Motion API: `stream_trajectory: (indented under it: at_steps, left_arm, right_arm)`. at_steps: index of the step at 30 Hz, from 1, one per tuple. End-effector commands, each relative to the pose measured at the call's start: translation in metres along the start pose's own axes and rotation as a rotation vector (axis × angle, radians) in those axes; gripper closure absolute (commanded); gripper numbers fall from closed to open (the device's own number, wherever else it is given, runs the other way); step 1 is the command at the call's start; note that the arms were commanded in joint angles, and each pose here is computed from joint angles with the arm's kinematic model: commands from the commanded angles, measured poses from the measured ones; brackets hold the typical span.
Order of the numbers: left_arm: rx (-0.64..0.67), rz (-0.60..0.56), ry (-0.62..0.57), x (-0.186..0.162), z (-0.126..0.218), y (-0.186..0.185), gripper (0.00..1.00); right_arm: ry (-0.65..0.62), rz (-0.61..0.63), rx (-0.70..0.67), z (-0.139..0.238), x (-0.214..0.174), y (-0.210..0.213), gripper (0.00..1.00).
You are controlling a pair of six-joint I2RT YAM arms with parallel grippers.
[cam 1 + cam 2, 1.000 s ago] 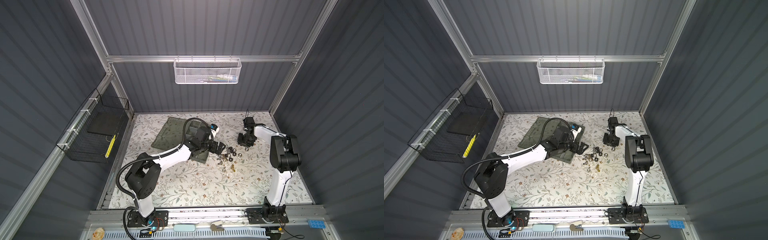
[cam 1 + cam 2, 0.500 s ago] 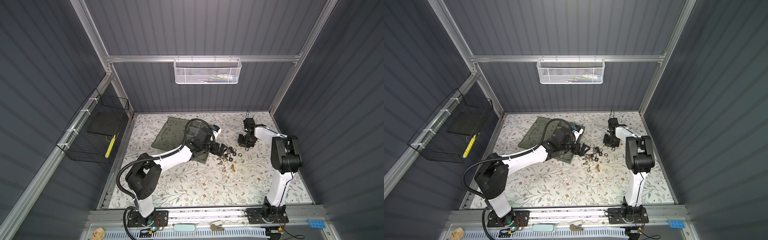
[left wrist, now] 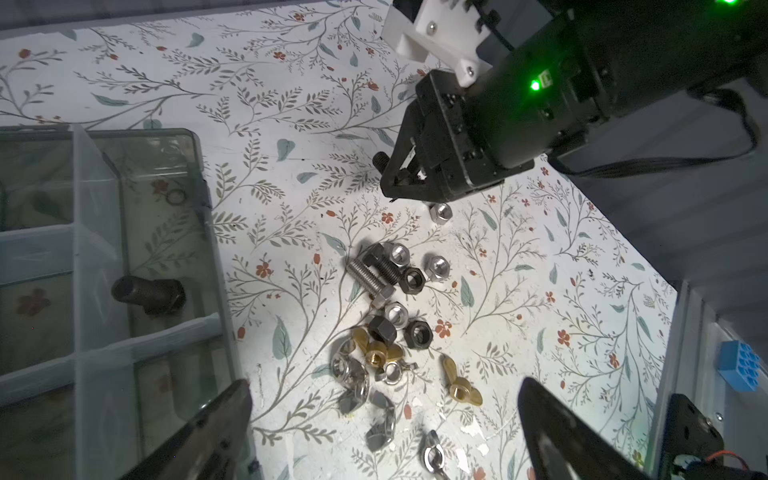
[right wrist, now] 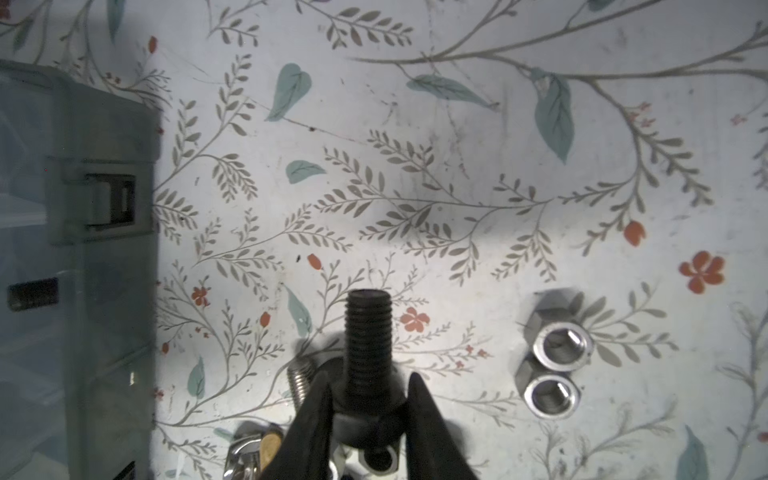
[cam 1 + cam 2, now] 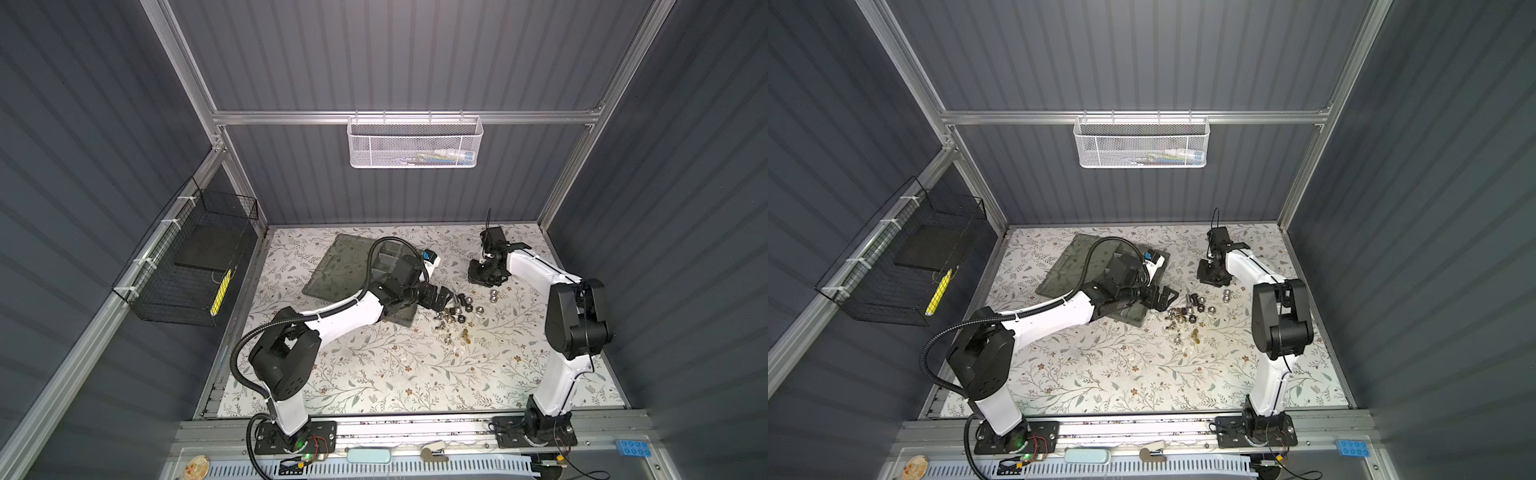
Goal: Sort the screws and nuts into containers
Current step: 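Carry the second black bolt over the box with the right gripper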
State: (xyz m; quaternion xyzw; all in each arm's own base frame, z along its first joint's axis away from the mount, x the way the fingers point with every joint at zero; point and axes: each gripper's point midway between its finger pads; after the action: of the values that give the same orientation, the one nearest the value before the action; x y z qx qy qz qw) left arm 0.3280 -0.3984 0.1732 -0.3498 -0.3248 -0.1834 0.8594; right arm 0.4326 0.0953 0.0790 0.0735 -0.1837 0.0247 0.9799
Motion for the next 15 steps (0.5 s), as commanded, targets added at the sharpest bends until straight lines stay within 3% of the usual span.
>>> stream_trajectory:
  at_steps: [1,6,15]
  left_arm:
    - [0.031,0.001,-0.068,0.020,0.022,-0.002,0.00]
    - [0.030,0.095,-0.080,0.031,0.035,0.010,0.00]
    - [0.088,0.150,-0.115,0.023,0.064,0.031,0.00]
  right_arm:
    - [-0.067,0.016,0.054,0.027,0.019,0.024,0.79]
    - [-0.117,0.038,0.121,0.042,0.037,0.053,0.79]
    - [-0.193,0.104,0.243,0.062,0.066,0.114,0.80]
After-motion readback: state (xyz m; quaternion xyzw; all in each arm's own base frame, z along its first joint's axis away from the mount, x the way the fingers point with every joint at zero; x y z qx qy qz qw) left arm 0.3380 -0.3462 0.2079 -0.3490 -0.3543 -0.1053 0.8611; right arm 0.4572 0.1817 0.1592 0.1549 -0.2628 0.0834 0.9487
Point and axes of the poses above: each gripper's point midway between its finger pads, its own z axis back along the fingers, its own y axis along the line the jaws close on, x = y × z, and after that the axes turned 13 degrees about z, right-handed
